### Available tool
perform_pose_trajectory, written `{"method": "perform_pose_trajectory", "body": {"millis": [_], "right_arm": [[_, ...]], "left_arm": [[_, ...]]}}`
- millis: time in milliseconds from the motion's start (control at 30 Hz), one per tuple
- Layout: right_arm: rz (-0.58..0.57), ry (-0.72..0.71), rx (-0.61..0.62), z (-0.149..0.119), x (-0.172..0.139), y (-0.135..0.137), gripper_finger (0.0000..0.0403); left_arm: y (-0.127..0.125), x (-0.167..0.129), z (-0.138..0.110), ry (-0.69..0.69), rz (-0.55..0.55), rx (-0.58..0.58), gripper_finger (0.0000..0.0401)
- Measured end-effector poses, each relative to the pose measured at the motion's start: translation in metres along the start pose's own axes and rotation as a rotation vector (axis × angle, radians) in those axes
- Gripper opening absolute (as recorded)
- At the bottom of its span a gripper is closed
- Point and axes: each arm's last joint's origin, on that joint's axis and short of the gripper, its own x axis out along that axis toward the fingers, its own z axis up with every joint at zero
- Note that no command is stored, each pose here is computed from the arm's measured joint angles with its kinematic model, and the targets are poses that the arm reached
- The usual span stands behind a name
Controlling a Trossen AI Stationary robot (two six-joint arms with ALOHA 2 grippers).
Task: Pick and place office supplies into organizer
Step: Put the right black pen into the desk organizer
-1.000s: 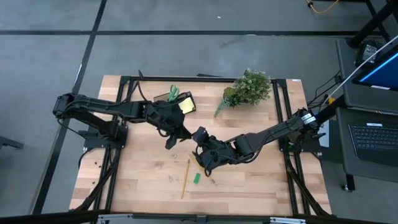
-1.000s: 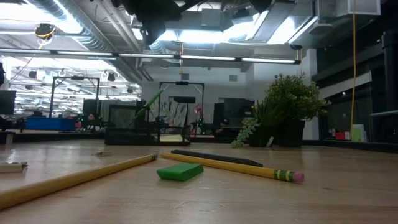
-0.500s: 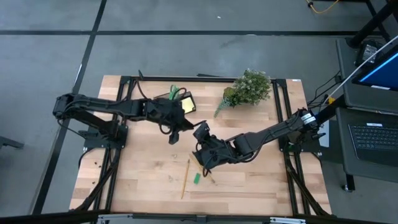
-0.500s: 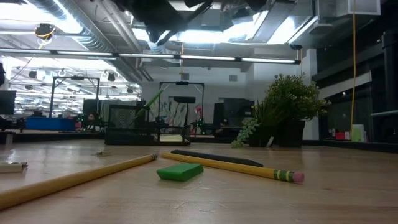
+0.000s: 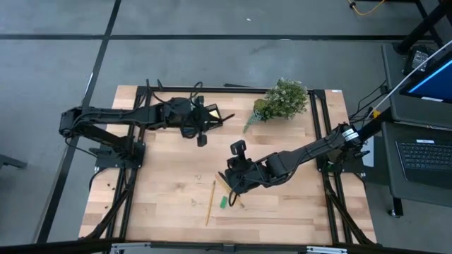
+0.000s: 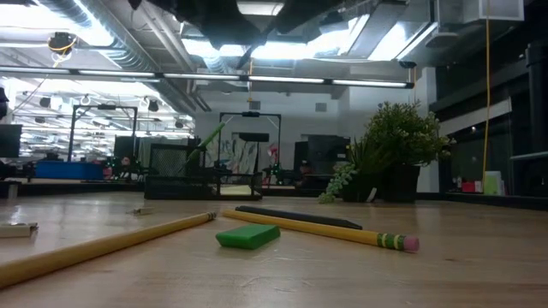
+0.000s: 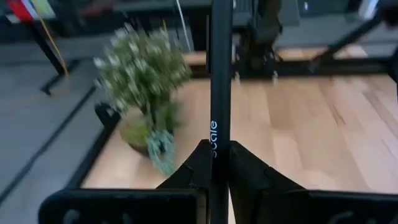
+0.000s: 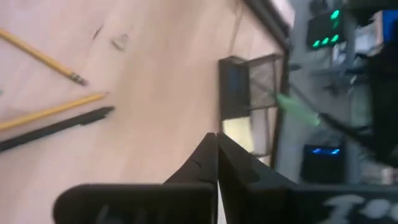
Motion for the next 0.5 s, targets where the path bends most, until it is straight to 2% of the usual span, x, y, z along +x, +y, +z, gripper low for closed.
{"method": "perform_pose_trajectory", "body": {"millis": [133, 267, 500], "right_arm": [[0.013, 0.05, 0.087, -0.006, 0.0, 0.002, 0.0003], [0.017, 0.104, 0.158, -0.012, -0.001, 0.003, 0.0002], [0.01, 0.159, 0.295, -0.021, 0.006, 0.01, 0.0002]], "left_arm": [[0.006, 0.003, -0.011, -0.118, 0.039, -0.01, 0.0022], [0.009, 0.003, -0.037, -0.151, 0.065, -0.037, 0.0022], [0.015, -0.016, -0.064, -0.265, 0.137, -0.082, 0.0022]]}}
